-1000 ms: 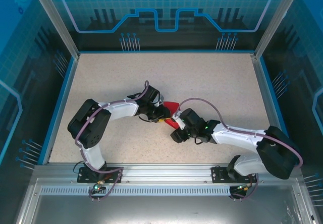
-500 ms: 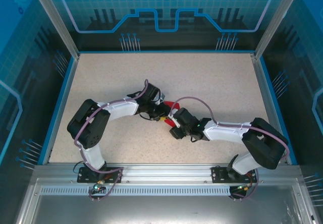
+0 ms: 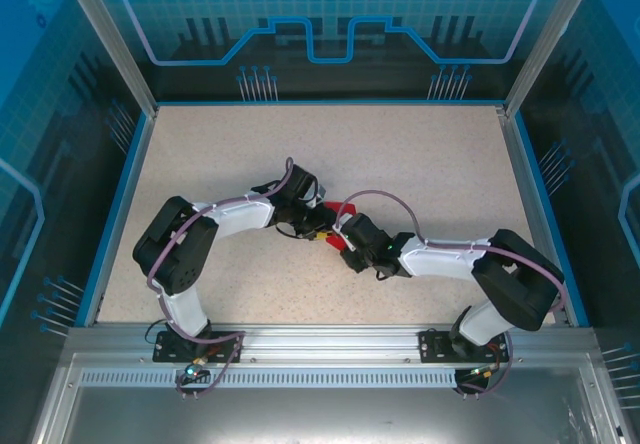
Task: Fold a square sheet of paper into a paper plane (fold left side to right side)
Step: Fourth fold the wing at the center of the table.
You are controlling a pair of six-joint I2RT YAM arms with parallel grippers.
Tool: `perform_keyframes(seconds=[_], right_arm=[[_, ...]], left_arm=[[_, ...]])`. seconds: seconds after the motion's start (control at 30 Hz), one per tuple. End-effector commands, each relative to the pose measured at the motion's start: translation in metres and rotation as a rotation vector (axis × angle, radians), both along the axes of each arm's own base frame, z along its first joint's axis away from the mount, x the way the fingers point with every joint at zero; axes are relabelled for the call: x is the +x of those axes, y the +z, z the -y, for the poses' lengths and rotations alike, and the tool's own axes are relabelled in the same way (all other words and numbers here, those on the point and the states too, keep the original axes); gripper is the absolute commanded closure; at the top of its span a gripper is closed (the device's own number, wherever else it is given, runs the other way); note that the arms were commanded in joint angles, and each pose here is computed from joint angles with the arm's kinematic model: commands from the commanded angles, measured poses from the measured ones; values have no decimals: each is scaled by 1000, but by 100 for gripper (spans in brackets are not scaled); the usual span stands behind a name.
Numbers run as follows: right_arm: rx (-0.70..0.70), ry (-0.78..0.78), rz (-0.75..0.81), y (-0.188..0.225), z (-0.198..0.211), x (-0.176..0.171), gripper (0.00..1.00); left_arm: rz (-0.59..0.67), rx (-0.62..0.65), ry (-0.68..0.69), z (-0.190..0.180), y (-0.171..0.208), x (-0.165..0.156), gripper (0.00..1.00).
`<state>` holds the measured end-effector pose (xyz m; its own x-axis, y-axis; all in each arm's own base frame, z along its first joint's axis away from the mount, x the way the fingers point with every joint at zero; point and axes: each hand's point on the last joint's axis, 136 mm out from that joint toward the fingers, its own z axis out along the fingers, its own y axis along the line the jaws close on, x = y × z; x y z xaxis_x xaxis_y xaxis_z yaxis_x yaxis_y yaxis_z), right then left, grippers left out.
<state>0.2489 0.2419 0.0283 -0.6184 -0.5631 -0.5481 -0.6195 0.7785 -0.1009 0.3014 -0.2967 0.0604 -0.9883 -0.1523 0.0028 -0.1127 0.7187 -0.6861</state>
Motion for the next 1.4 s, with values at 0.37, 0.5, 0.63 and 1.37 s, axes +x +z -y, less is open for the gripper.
perform_keyframes(seconds=[0.37,0.5,0.63,1.37], right_arm=[[37,7,-72,-8,-4,-9,93],[80,8,-120,-9,-4,-13,96],[130,9,-160,-7,-5,-15,97],[542,-52,-454,5,-7,-16,100]], left_arm=[[72,-33,11,-4,38,7,51],[99,-29,24,-15,46,7,45],[122,-19,41,-27,51,6,41],[25,-16,-44,2,2,-6,67]])
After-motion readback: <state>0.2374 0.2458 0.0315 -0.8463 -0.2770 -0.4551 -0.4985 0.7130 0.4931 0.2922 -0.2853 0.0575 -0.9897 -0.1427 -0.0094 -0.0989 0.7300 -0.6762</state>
